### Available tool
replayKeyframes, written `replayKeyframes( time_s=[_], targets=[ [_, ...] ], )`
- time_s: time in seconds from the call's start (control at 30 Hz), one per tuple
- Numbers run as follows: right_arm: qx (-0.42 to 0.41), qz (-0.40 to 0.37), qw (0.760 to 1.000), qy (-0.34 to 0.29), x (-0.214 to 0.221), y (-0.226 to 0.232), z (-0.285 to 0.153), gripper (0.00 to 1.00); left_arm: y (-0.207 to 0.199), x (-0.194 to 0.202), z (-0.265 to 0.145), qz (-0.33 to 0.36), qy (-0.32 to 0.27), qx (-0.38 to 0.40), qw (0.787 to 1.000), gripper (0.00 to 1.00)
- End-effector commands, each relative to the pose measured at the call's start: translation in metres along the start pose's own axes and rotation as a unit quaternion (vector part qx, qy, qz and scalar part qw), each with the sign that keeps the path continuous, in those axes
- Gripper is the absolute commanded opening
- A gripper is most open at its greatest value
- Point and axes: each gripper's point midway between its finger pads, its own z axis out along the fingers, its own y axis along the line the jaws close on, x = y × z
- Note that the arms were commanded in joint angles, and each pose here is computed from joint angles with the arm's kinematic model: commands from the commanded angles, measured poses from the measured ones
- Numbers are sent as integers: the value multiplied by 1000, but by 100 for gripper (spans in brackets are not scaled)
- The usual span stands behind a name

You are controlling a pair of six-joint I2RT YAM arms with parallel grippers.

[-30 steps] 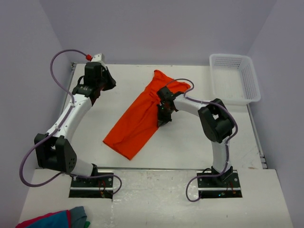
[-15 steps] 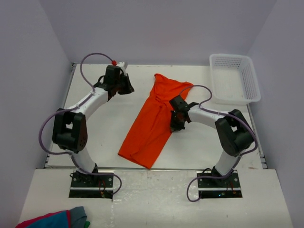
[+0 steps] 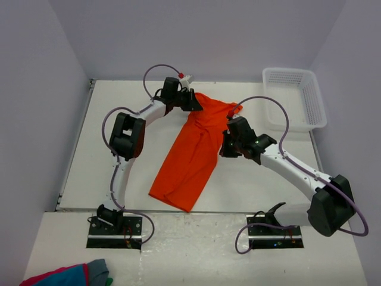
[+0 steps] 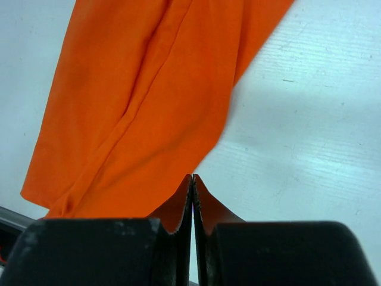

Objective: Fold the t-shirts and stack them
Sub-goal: Rotate the tshirt 90 degrees

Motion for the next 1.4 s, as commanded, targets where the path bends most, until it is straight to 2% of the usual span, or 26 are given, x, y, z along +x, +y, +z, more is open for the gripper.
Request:
replayKeyframes(
  time_s=[0.0, 0.1, 0.2, 0.67, 0.97, 1.2, 1.23, 1.27, 1.37],
  targets=[
    [10, -13, 1000, -8, 5, -9, -8, 0, -37, -30, 10, 21, -24, 113, 993, 7],
    [21, -12, 1000, -5, 8, -15, -9, 0, -38, -30, 23, 6, -21, 137, 990, 0],
    [22, -8, 1000, -11, 6, -15, -11, 0, -36, -34, 32, 1, -22, 136, 991, 0],
    [-30, 27, 999, -23, 13, -2, -29, 0, 33, -4, 65, -24, -3, 29, 999, 0],
    [-44, 31, 999, -6, 24, 1, -20, 0, 93, -6, 44, -30, -14, -76, 997, 0],
    [-113, 0, 992, 65, 54, 38, 10, 0, 145, -24, 4, -47, -38, -124, 991, 0],
    [-120, -9, 990, 72, 58, 43, 13, 4, 151, -24, 0, -51, -38, -128, 990, 0],
    [-132, -17, 988, 77, 57, 52, 15, 15, 158, -30, -9, -52, -46, -134, 988, 0],
    [-120, -48, 986, 109, 70, 66, 28, 31, 171, -34, -24, -59, -54, -145, 986, 0]
  ],
)
